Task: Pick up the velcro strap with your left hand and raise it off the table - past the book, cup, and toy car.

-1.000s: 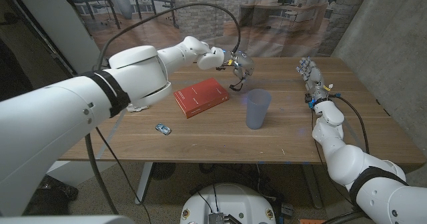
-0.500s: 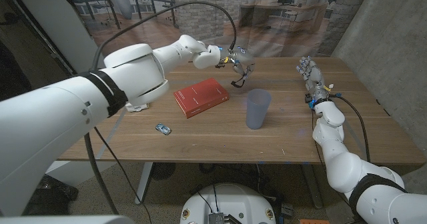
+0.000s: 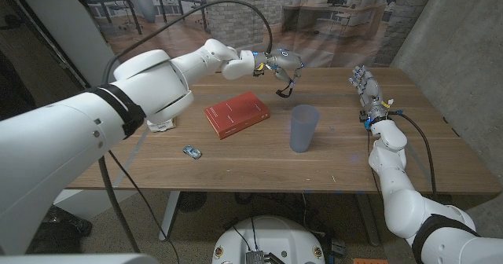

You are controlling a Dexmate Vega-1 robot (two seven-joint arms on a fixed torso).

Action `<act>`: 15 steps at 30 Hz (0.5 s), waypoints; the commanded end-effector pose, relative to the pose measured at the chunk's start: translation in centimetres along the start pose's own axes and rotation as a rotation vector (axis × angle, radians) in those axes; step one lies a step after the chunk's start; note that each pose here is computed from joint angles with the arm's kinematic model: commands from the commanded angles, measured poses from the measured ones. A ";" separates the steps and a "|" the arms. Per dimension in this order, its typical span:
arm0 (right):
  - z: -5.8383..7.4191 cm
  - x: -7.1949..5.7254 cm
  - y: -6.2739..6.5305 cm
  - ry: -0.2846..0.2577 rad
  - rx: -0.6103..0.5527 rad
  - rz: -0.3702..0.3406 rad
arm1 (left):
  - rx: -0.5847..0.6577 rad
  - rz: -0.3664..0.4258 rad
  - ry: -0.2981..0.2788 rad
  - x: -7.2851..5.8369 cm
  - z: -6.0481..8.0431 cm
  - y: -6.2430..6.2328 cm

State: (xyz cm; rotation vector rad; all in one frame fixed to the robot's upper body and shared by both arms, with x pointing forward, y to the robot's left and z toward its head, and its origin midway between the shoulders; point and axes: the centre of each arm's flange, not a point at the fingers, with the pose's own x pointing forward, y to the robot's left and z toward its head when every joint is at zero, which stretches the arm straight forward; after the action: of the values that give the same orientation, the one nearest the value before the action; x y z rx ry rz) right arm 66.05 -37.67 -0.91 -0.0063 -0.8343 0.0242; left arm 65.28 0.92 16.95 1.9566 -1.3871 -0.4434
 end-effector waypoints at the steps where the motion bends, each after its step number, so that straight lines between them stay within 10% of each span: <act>1: 0.6 -0.5 0.5 -0.008 -0.004 0.012 | 0.002 0.106 -0.004 -1.4 -0.3 1.0; 15: 1.2 -0.7 0.9 -0.013 -0.012 0.024 | 0.042 0.198 0.094 -2.5 -1.4 2.3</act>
State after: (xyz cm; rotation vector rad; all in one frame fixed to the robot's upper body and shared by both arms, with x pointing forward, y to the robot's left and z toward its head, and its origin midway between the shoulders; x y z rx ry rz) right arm 65.07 -37.10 -0.77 -0.0240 -0.8474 0.0349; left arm 64.56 1.96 17.68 1.8941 -1.4689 -0.3705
